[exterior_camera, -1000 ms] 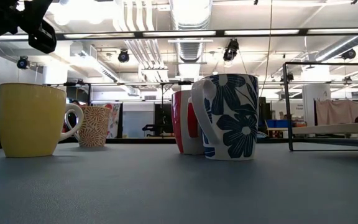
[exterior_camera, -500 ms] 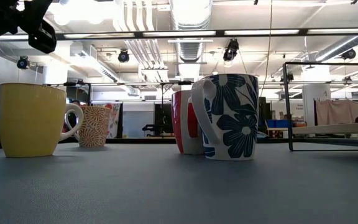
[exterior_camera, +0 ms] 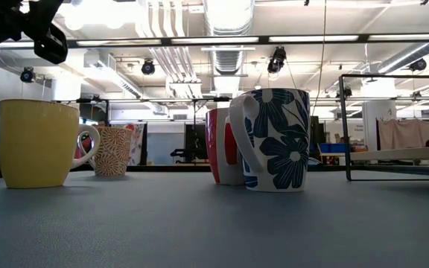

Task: Place coffee mugs
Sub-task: Put the red pattern mug on the shelf

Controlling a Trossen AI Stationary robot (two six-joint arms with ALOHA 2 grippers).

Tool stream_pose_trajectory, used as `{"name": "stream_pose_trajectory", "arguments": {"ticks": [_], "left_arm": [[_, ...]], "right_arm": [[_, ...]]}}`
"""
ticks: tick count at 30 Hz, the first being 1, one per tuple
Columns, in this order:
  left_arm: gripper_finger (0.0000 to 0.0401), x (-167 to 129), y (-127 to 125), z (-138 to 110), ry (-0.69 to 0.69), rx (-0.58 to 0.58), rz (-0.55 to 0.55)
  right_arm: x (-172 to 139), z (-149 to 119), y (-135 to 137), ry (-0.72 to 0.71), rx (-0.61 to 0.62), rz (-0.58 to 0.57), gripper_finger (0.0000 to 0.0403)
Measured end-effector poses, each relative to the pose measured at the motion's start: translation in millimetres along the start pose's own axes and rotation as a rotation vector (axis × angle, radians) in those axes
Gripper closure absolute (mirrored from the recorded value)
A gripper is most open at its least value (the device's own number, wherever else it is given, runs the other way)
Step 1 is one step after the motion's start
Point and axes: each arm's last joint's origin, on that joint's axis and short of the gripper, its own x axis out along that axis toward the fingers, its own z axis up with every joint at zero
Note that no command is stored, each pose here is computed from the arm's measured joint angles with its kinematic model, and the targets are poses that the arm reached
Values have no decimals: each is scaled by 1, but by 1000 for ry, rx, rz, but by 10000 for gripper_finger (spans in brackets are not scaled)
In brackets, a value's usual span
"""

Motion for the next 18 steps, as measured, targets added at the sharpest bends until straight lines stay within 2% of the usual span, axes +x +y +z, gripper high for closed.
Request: {"name": "stream_pose_trajectory", "arguments": {"ticks": [18], "left_arm": [[306,0,0,0,0,0,0]], "right_arm": [[1,3,2,-22,-3,14,370]]}}
